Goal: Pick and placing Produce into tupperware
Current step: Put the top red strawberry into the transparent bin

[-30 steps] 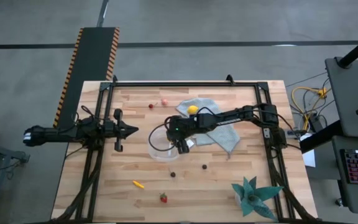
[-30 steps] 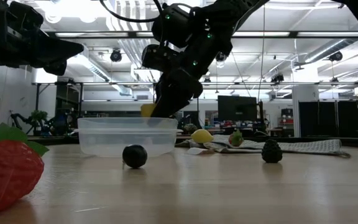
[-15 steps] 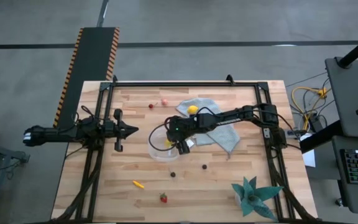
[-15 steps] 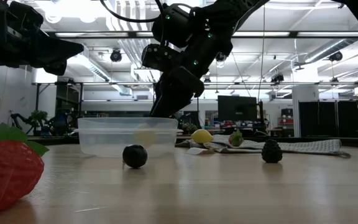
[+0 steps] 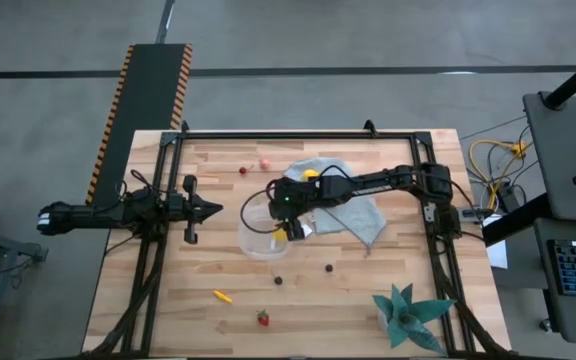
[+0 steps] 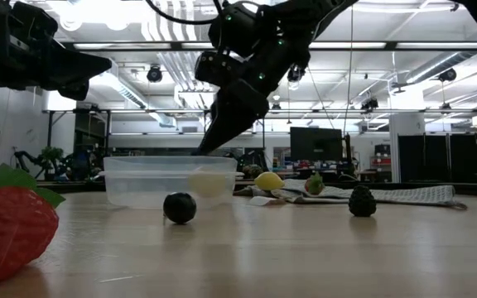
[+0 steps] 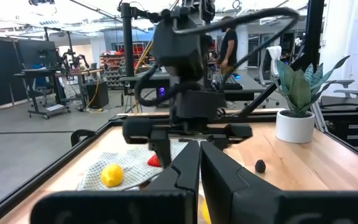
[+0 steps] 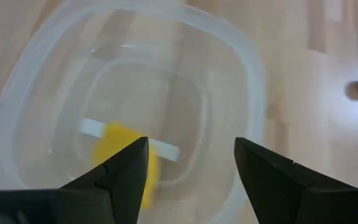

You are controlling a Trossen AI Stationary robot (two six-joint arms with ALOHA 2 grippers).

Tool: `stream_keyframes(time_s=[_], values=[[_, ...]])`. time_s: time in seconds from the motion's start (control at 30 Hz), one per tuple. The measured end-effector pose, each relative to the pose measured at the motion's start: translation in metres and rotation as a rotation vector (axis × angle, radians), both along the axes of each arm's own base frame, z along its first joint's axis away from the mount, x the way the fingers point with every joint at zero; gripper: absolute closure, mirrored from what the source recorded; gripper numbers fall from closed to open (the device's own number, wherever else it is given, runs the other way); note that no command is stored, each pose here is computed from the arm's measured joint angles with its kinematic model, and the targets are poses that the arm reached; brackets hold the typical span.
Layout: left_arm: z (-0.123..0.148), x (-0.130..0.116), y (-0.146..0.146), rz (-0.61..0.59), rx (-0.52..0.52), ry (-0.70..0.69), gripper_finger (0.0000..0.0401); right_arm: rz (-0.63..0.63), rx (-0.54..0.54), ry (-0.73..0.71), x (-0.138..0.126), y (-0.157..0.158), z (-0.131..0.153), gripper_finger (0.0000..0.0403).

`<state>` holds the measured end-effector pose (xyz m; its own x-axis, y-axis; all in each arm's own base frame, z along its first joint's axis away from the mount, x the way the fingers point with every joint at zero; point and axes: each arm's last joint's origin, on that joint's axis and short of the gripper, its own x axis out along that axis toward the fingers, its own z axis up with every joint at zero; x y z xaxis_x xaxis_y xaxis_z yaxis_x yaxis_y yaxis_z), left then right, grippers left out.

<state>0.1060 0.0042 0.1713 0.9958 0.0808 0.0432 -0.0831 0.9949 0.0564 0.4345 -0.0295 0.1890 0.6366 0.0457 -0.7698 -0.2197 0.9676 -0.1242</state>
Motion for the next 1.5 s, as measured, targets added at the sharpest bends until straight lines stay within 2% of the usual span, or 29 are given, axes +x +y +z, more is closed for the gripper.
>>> stream_keyframes(time_s=[0.2, 0.43, 0.63, 0.87, 1.1, 1.3, 1.5], values=[[0.000, 0.000, 0.000, 0.000, 0.000, 0.002, 0.0401, -0.052, -0.030, -0.010, -0.011, -0.012, 0.023, 0.0175], [0.000, 0.000, 0.000, 0.000, 0.000, 0.001, 0.0401, -0.206, -0.095, 0.075, -0.044, -0.031, 0.059, 0.0178], [0.000, 0.000, 0.000, 0.000, 0.000, 0.001, 0.0401, -0.387, -0.003, 0.183, -0.071, -0.042, 0.071, 0.0179], [0.000, 0.000, 0.000, 0.001, 0.000, 0.000, 0.0401, -0.560, 0.085, 0.331, -0.090, -0.051, 0.066, 0.0179], [0.001, 0.000, 0.000, 0.001, 0.000, -0.016, 0.0401, -0.731, 0.161, 0.379, -0.088, -0.054, 0.051, 0.0179], [0.002, 0.000, 0.000, 0.001, 0.001, -0.023, 0.0401, -0.904, 0.130, 0.397, -0.081, -0.059, 0.031, 0.0179], [0.002, 0.000, 0.000, 0.000, 0.001, -0.022, 0.0401, -0.960, 0.138, 0.452, -0.076, -0.060, 0.011, 0.0179]])
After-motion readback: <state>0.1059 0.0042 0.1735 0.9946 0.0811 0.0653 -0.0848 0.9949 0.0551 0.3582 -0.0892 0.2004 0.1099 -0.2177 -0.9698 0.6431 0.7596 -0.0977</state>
